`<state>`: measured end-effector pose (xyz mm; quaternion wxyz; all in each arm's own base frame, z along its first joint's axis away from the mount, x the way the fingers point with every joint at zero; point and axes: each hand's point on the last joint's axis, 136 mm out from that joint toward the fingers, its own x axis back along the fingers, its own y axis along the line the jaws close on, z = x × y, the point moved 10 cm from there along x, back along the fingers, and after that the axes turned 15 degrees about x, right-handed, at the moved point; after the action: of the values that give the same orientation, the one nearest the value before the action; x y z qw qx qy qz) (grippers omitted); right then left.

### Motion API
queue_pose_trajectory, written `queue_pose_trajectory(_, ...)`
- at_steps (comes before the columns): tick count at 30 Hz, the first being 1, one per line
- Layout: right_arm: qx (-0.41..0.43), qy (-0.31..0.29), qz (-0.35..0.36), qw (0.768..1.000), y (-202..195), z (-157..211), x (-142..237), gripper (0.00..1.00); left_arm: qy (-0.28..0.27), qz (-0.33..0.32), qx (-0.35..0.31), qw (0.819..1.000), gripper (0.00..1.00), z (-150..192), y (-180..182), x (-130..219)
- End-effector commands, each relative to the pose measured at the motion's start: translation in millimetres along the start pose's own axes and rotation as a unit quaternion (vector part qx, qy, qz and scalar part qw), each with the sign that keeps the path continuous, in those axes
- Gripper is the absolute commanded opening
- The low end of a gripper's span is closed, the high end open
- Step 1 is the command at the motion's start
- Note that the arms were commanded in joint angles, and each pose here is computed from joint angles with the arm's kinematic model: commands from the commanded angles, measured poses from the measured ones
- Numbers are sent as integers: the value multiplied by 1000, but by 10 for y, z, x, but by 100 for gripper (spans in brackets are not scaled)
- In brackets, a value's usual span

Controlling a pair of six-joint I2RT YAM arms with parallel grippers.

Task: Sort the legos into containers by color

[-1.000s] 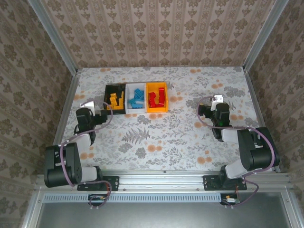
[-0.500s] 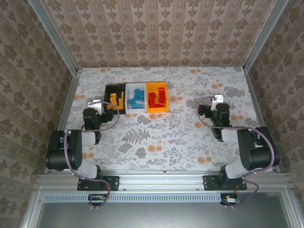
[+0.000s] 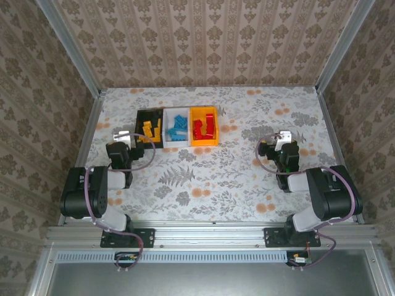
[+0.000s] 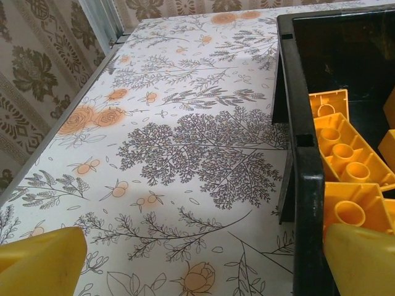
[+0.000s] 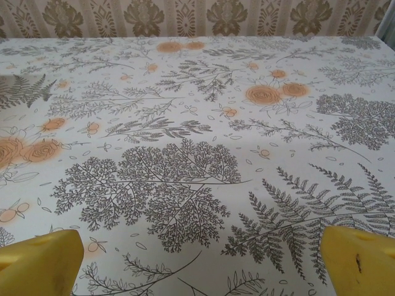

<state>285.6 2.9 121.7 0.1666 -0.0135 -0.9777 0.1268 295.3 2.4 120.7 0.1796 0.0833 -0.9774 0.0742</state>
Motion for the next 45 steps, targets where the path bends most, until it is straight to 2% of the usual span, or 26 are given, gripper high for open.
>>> queue_pose_trajectory(1, -10, -15, 22, 1000, -57, -100, -59, 100, -25, -8, 12, 1000, 100, -97, -9, -19)
queue_pose_trajectory(4, -10, 12, 22, 1000, -66, -141, -148, 100, -24, -9, 6, 1000, 100, -97, -33, -23)
queue_pose_trajectory(45, -10, 11, 21, 1000, -66, -142, -148, 100, -23, -9, 5, 1000, 100, -92, -32, -26)
